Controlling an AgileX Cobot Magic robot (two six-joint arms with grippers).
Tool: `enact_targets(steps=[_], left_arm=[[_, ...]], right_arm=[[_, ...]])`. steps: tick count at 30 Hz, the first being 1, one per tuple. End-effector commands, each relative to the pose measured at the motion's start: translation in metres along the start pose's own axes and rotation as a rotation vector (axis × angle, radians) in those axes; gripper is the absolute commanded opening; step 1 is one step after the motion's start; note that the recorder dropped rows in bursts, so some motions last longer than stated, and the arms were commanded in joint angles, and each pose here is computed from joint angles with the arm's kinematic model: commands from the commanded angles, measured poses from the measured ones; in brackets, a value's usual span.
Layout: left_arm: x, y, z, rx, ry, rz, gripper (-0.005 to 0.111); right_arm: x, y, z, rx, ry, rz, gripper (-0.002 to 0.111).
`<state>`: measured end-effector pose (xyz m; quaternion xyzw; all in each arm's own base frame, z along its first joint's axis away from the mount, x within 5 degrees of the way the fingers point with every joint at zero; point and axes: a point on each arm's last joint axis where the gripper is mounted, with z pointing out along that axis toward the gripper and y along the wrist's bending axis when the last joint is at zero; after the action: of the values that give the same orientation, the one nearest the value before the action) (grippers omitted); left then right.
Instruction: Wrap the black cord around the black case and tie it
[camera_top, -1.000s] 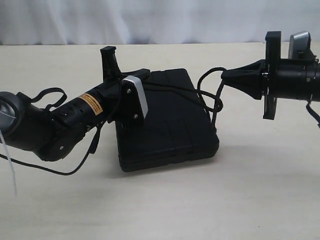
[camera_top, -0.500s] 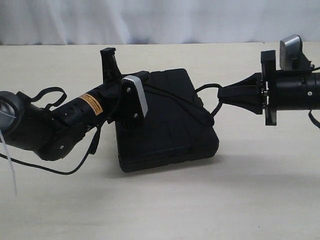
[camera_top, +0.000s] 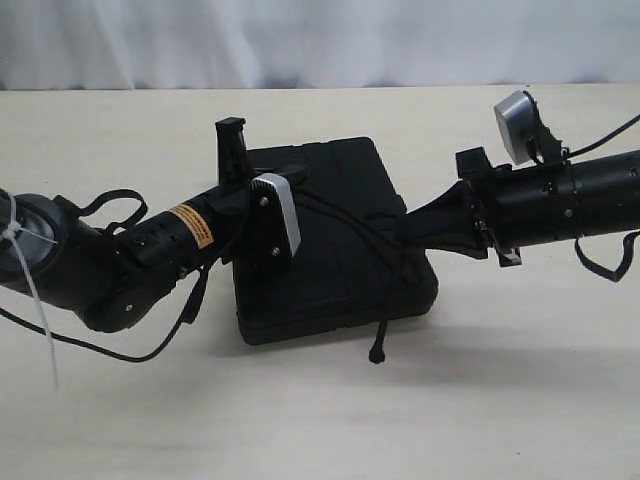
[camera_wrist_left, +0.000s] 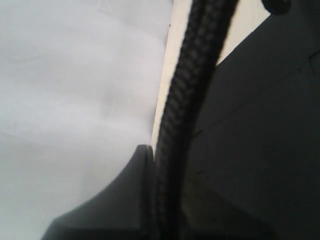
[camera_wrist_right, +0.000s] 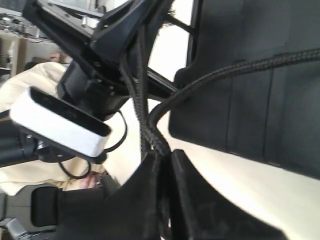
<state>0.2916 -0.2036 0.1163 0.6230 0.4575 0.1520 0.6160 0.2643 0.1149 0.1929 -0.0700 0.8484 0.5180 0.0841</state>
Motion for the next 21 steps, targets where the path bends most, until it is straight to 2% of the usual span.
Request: enact_targets(steps=[1, 11, 16, 21], left_arm=[[0.001, -0.002, 0.001, -0.02, 0.001, -0.02, 0.0], [0.004, 0.0, 0.004, -0.02, 0.041, -0.04, 0.0], [0.005, 0.0, 0.004, -0.016, 0.042, -0.04, 0.0], [0.005, -0.001, 0.004, -0.012, 0.046, -0.041, 0.0]], right_arm=[[0.001, -0.004, 0.002, 0.043, 0.008, -0.03, 0.009], [0.006, -0.008, 0.0, 0.112, 0.089, -0.017, 0.053], [0.0, -0.003, -0.007, 0.19, 0.132, -0.033, 0.057], [-0.005, 0.015, -0.017, 0.2, 0.092, -0.11, 0.057]])
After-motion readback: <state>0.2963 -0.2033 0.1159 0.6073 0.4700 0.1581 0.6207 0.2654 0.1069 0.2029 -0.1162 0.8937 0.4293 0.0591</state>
